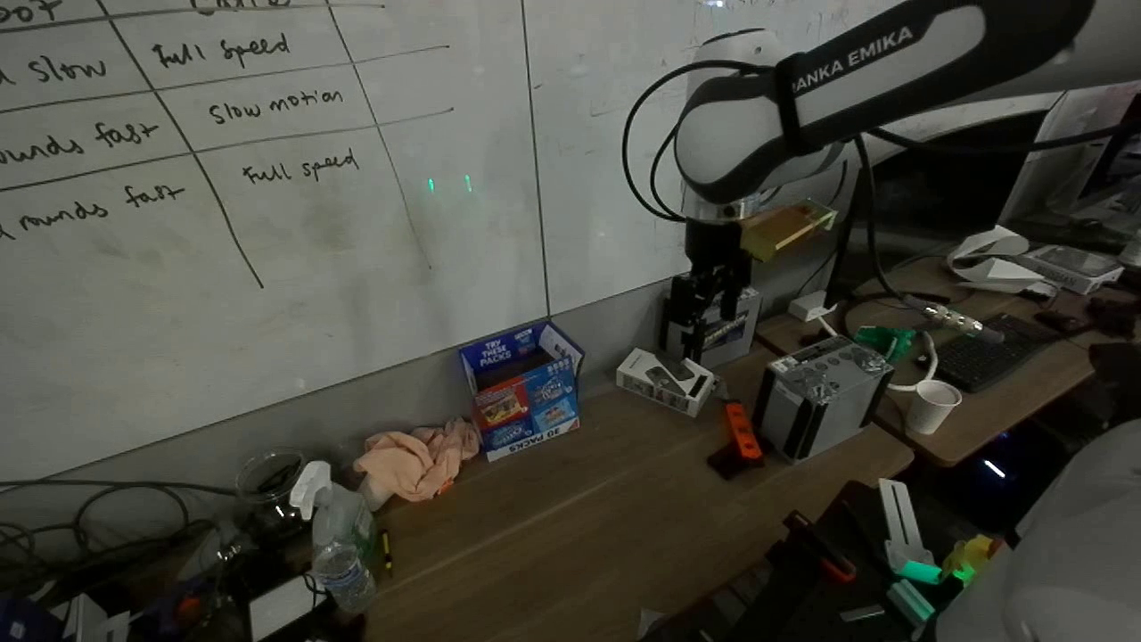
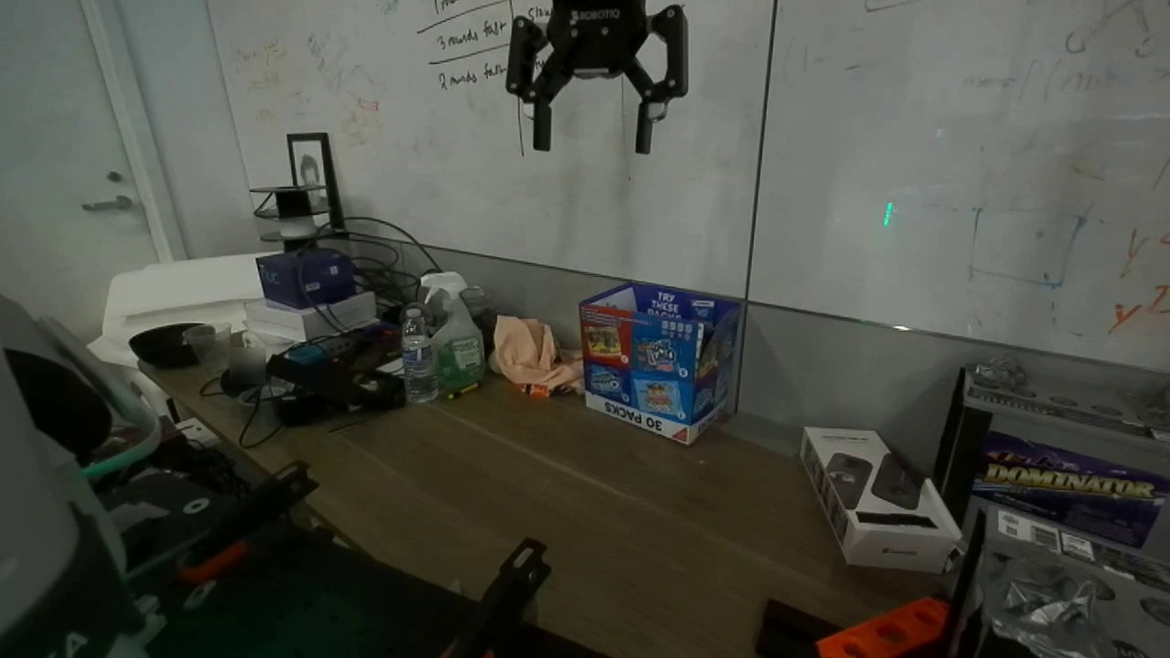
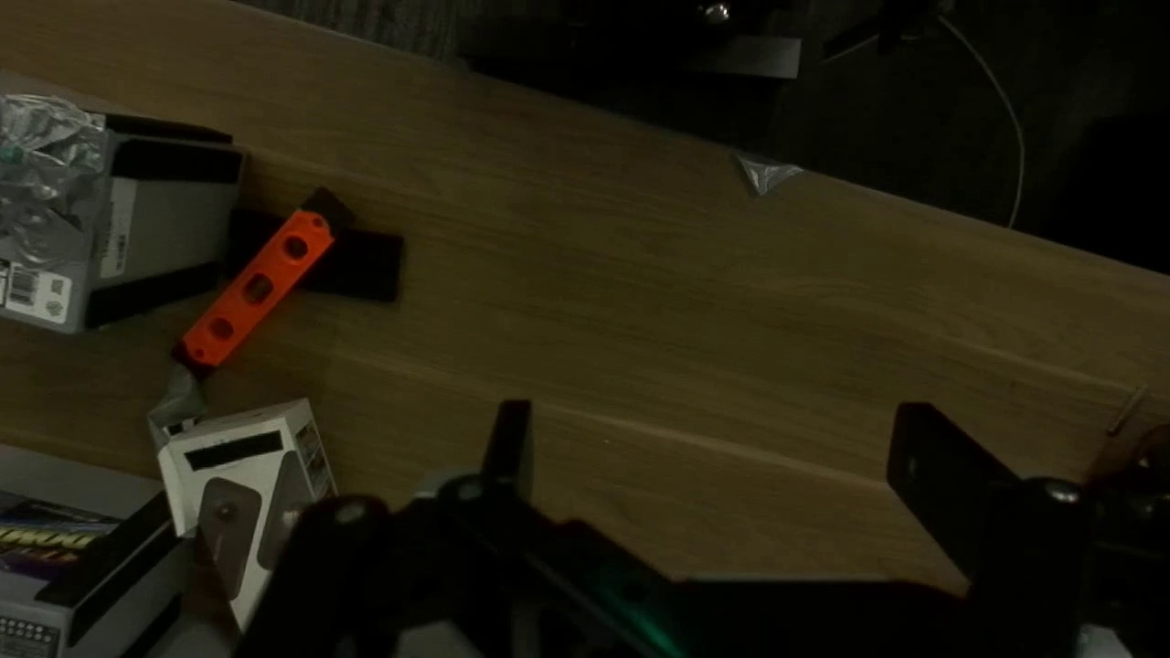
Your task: Put the white ropes inside the blue box.
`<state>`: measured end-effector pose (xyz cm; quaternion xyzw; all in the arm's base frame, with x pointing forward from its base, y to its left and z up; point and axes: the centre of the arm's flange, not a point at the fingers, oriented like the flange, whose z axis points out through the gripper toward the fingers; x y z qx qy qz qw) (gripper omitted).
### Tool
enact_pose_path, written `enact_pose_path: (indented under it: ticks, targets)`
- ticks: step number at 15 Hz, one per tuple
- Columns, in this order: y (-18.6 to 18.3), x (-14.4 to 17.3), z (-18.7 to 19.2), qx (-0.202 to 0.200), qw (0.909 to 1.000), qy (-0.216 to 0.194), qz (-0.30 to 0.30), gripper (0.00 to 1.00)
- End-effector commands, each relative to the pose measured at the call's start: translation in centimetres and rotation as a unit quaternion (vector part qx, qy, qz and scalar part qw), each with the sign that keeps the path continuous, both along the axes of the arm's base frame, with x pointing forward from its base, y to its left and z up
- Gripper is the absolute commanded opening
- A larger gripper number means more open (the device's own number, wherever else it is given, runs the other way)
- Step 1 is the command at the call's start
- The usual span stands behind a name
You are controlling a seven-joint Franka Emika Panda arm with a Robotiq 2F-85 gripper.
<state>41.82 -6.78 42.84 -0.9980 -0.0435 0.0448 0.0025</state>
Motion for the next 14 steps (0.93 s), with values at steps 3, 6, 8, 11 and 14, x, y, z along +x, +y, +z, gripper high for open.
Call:
enact_pose_path:
  ticks: [3,6,8,11,14]
  targets:
    - [-0.4,-0.5,-0.9,-0.001,0.9999,0.011,-0.003,1.0]
    - [-0.6,-0.7,-1.1,0.0,0.9999,0.012,-0.005,1.0]
    - [-0.6,-0.7,-1.1,-0.001,0.9999,0.012,-0.005,1.0]
    - [-0.6,-0.7,-1.1,-0.001,0.9999,0.012,-0.005,1.0]
    - [-0.6,-0.7,-1.1,-0.001,0.9999,0.012,-0.005,1.0]
